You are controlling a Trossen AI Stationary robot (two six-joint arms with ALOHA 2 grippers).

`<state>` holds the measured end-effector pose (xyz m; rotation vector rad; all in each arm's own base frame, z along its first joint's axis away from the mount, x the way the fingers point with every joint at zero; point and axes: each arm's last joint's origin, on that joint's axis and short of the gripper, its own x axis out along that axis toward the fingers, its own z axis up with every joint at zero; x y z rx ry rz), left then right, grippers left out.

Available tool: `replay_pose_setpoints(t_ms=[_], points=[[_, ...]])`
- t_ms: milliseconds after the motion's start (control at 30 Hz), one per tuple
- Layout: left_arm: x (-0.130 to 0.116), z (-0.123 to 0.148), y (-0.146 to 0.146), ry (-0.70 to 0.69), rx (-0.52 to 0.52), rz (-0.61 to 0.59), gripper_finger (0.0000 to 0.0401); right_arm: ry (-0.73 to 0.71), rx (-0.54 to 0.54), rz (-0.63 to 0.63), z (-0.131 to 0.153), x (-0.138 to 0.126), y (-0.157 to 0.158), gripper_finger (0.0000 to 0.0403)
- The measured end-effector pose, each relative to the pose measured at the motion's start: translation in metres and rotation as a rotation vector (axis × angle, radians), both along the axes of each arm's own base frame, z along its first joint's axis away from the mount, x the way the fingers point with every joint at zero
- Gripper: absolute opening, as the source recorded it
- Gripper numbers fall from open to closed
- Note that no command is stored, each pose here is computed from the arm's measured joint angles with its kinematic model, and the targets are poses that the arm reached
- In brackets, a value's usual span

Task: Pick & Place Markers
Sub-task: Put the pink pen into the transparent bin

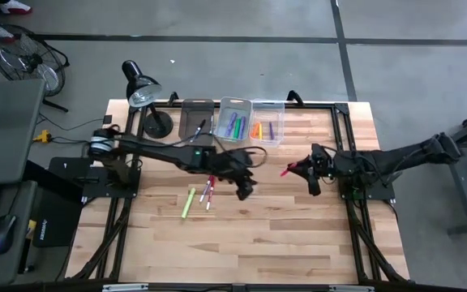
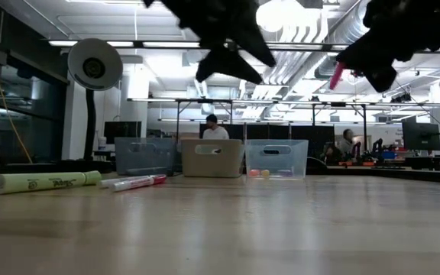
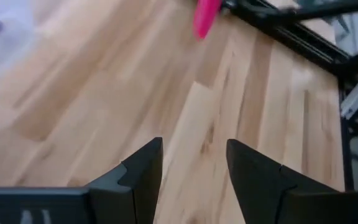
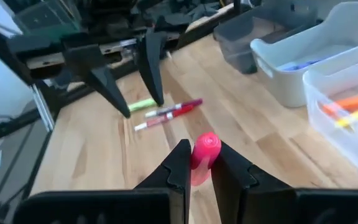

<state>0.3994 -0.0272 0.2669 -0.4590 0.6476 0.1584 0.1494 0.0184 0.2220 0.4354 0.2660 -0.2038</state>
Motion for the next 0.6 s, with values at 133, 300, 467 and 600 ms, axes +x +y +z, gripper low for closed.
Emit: replay_pose_setpoints(t_ms=[133, 300, 467, 600], points=[[-0.027, 0.002, 0.004, -0.077, 0.005, 0.069, 0.0175, -0.005, 0.000, -0.010, 0.002, 0.005, -0.011, 0.0040], [-0.057, 0.002, 0.007, -0.123, 0.009, 0.105, 0.0175, -0.001, -0.028, -0.041, 0.012, 0.017, -0.027, 0.0039], [-0.084, 0.007, 0.010, -0.154, 0.031, 0.142, 0.0175, 0.033, -0.057, -0.101, 0.021, 0.033, -0.047, 0.0040], [-0.104, 0.016, 0.012, -0.186, 0.042, 0.141, 0.0175, 0.070, -0.066, -0.134, 0.028, 0.048, -0.066, 0.0041]])
